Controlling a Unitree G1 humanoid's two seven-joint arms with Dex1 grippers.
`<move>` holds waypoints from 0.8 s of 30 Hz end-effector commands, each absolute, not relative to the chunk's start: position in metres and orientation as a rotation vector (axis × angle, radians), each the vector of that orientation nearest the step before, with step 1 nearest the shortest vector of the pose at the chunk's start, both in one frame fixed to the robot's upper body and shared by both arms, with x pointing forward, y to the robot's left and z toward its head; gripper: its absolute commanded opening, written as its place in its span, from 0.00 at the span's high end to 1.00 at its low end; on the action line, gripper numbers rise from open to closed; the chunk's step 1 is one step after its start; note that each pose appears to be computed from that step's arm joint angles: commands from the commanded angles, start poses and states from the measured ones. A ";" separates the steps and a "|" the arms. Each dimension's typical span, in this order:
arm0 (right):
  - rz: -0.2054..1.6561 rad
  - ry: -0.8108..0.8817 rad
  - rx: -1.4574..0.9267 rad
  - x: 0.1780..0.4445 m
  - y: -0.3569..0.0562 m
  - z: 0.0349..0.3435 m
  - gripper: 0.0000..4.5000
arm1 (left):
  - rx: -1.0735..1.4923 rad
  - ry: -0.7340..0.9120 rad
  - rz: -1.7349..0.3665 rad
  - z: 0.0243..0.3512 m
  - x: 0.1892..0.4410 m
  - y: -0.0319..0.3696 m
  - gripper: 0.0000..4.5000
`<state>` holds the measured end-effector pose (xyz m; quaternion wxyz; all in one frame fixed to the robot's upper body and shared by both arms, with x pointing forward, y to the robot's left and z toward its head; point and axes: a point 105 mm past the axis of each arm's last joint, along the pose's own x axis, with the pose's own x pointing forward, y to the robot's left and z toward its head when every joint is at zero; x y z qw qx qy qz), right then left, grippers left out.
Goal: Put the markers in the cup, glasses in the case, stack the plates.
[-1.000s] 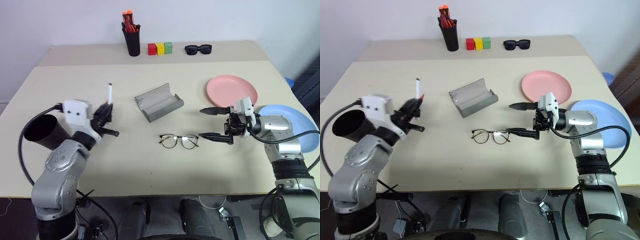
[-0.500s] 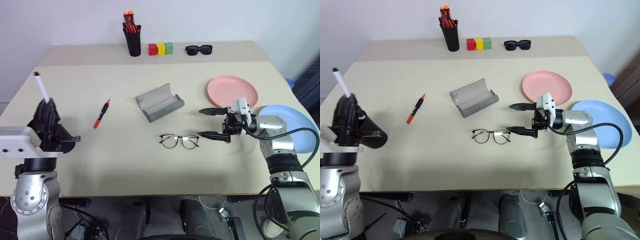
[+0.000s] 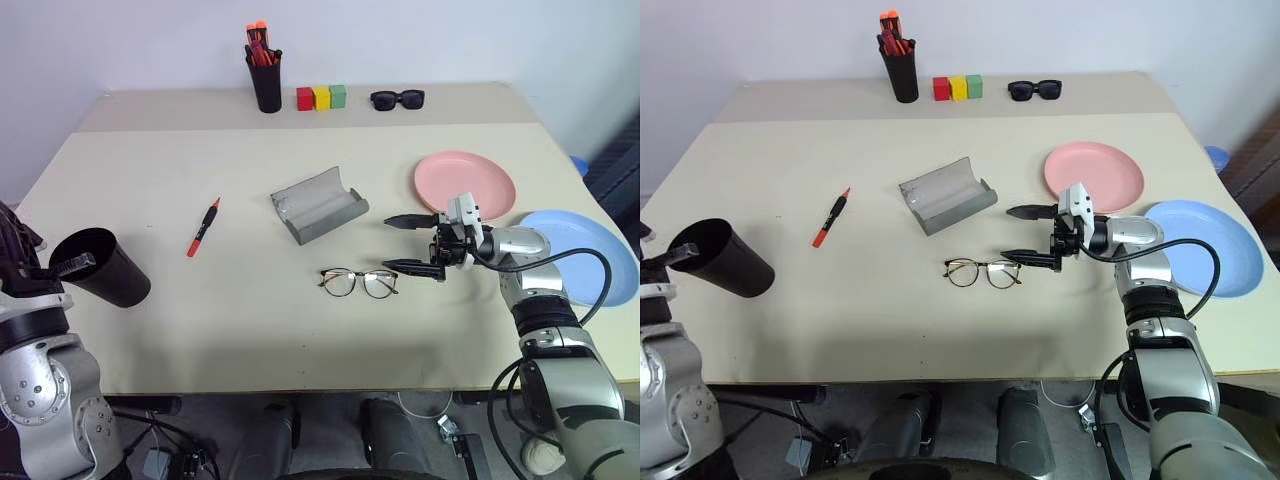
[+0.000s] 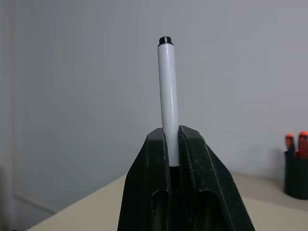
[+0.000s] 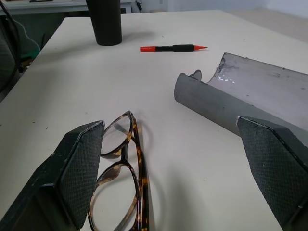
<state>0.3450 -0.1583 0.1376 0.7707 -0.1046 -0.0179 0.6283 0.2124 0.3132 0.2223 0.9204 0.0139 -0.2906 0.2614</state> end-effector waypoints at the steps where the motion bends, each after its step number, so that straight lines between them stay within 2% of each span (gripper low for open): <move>1: 1.379 -0.100 -0.228 0.346 -0.158 0.151 0.00 | 0.103 -0.605 0.622 0.222 0.207 0.319 0.99; 12: 1.400 -0.140 -0.185 0.339 -0.164 0.151 0.00 | 0.149 -0.571 0.689 0.217 0.228 0.313 0.99; 24: 1.470 -0.204 -0.122 0.326 -0.151 0.159 0.00 | 0.146 -0.541 0.687 0.210 0.238 0.309 0.99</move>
